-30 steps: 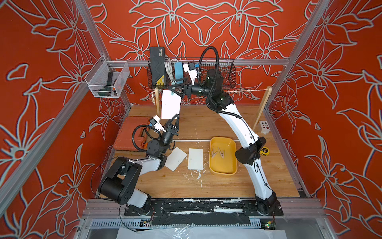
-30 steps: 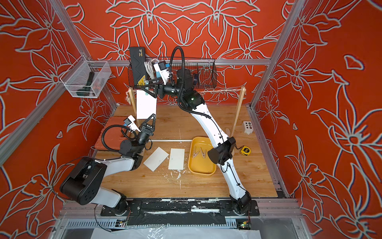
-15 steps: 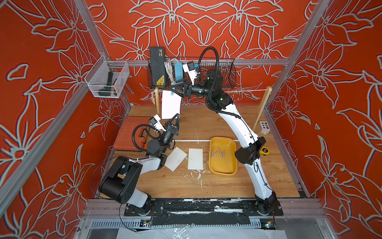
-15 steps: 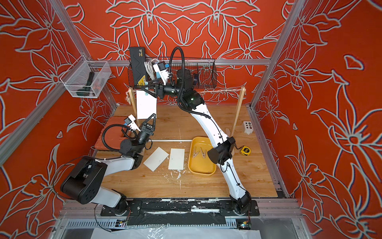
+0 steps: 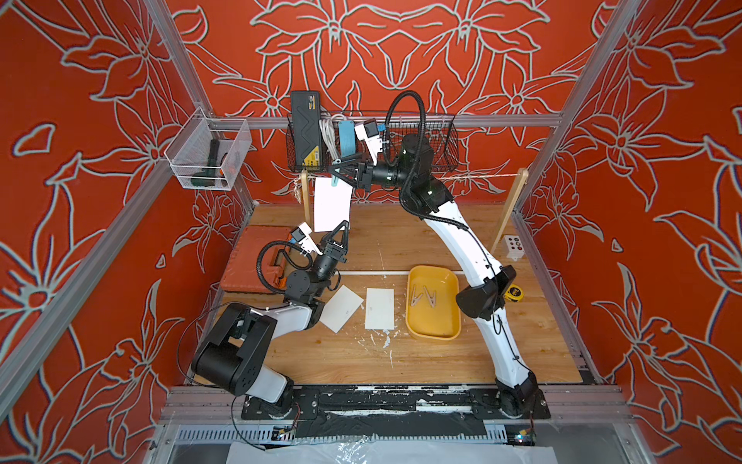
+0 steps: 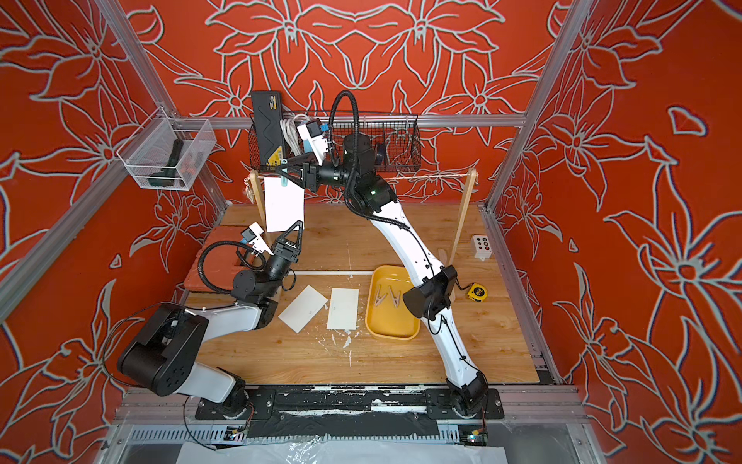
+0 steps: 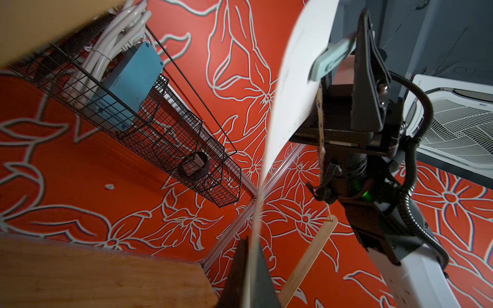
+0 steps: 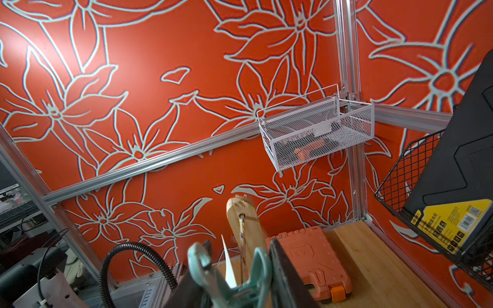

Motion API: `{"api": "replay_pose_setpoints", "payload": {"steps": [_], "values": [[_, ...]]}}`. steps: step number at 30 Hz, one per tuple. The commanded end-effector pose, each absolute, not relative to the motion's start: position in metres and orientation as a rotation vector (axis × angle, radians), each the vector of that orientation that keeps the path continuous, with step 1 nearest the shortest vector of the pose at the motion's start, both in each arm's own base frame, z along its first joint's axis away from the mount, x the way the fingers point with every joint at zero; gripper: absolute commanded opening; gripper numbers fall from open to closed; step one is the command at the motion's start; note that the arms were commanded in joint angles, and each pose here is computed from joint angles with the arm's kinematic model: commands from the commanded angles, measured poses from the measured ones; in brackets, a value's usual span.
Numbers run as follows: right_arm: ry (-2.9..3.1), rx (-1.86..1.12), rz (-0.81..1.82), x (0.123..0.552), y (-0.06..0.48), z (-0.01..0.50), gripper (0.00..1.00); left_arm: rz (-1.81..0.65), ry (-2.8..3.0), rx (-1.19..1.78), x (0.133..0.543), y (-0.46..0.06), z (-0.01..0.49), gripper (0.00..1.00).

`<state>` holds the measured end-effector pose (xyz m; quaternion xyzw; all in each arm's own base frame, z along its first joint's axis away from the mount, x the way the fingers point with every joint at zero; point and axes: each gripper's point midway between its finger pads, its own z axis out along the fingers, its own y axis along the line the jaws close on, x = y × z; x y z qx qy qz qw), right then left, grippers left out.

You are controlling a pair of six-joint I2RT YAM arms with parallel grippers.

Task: Remove the postcards from the strings
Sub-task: Remove the clamp from the clothesline.

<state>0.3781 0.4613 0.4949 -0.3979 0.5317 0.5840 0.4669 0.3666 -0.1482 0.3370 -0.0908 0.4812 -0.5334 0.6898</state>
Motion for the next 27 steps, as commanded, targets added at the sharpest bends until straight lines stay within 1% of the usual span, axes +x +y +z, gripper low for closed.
{"api": "replay_pose_setpoints", "payload": {"steps": [1,6,12,16,27], "values": [[1.266,-0.996,1.435,0.371,0.462,0.502,0.34,-1.217,0.971,-0.16,0.356,-0.144,0.362,0.0],[1.275,-0.983,1.411,0.374,0.461,0.502,0.31,-1.22,0.977,-0.162,0.356,-0.145,0.36,0.0],[1.272,-0.951,1.383,0.377,0.457,0.509,0.31,-1.226,0.99,-0.155,0.354,-0.146,0.356,0.0],[1.267,-0.928,1.366,0.379,0.455,0.515,0.28,-1.229,1.002,-0.161,0.353,-0.146,0.352,0.0],[1.262,-0.888,1.324,0.382,0.447,0.525,0.28,-1.221,1.016,-0.157,0.346,-0.144,0.347,0.0]]}}
